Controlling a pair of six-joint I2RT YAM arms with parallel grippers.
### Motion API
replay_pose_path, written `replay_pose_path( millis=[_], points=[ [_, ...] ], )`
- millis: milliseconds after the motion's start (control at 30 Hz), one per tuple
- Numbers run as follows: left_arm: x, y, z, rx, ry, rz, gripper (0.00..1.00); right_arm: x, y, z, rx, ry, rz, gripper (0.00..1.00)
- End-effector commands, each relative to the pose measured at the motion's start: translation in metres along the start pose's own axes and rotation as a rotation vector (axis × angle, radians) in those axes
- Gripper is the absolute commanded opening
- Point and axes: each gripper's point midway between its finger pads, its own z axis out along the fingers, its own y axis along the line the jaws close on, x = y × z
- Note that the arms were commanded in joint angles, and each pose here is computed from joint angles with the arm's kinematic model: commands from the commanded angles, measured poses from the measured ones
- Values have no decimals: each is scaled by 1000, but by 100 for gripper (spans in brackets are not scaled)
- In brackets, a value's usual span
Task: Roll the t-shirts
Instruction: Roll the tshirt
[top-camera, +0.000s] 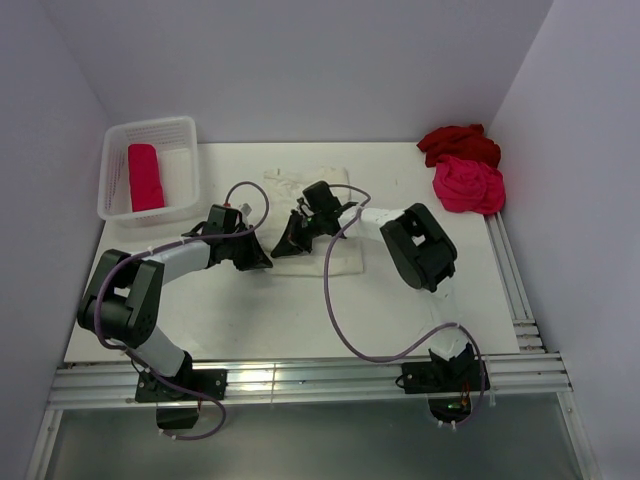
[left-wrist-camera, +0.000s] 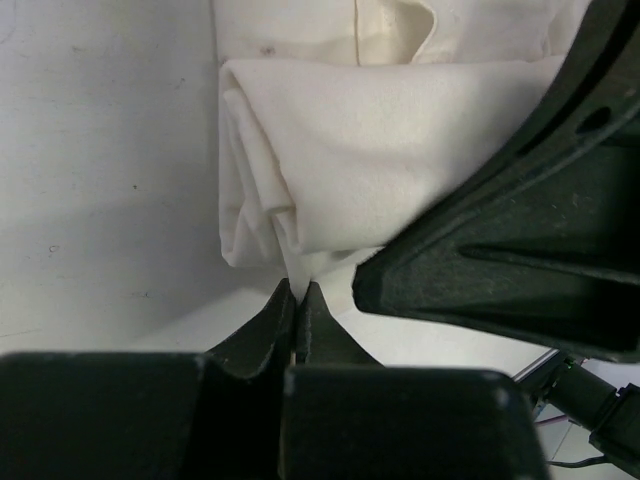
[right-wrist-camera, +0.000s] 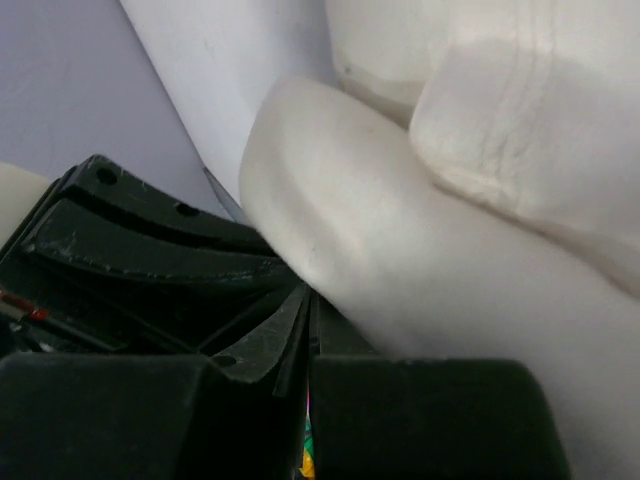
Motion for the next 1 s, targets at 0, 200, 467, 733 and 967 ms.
replay_pose_path(
  millis=[0, 200, 467, 733, 967],
  points=[
    [-11, -13, -8, 34, -39, 38, 0, -15, 7, 10, -11, -44, -29, 2],
    [10, 3, -6, 8, -1, 39, 0, -31, 1, 27, -48, -74, -4, 2],
    [40, 21, 2, -72, 69, 25, 0, -50, 2, 33, -164, -130, 41, 1],
    [52, 34, 4, -127, 105, 16, 0, -65, 6, 34, -172, -157, -19, 2],
    [47, 41, 0, -208, 131, 38, 0, -81, 7, 11, -74, -139, -139, 4]
  ],
)
